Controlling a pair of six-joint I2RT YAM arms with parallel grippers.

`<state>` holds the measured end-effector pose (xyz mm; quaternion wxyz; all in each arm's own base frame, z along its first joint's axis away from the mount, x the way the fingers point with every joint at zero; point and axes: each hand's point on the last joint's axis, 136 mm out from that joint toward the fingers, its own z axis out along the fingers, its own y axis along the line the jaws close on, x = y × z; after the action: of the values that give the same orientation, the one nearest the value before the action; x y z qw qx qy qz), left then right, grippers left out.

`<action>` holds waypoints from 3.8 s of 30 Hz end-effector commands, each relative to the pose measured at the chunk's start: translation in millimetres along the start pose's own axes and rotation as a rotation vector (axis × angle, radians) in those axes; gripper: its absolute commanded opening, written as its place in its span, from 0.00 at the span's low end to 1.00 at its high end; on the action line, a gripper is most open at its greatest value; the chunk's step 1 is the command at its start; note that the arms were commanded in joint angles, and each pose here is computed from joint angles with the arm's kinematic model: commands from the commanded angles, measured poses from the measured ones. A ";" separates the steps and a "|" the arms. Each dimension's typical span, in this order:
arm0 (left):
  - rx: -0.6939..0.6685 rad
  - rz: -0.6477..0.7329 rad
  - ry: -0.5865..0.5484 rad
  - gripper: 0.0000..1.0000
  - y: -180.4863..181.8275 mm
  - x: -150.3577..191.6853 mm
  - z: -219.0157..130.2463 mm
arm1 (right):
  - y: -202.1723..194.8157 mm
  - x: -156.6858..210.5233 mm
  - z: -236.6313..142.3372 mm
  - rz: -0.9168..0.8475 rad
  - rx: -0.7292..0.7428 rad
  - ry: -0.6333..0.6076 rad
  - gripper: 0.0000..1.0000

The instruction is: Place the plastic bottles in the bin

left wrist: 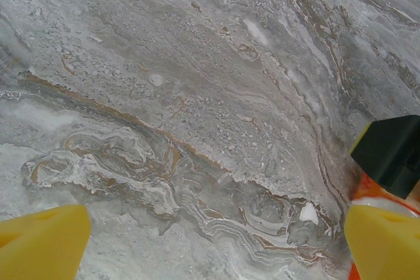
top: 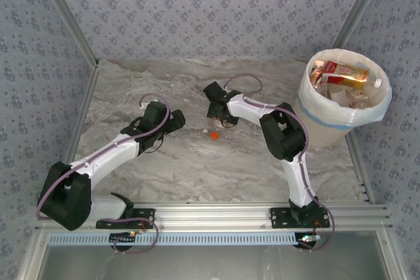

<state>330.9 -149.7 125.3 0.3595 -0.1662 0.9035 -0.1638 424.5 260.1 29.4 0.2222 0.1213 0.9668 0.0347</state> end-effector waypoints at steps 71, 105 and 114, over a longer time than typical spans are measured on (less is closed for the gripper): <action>-0.426 0.022 -0.434 0.99 109.7 -112.2 -90.5 | -180.3 -114.5 -341.9 -0.572 -0.386 -0.890 1.00; -0.212 0.394 -0.485 1.00 158.2 -94.3 33.6 | -221.5 -49.2 -88.7 -0.415 -0.205 -0.638 1.00; -0.311 0.356 -0.503 0.99 169.6 -99.2 31.4 | -247.1 -50.1 -94.1 -0.336 -0.177 -0.785 1.00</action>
<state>384.9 34.6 77.6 0.5414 -0.0913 0.8321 0.0785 368.0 24.2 94.5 0.5465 -0.0907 0.8312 0.0468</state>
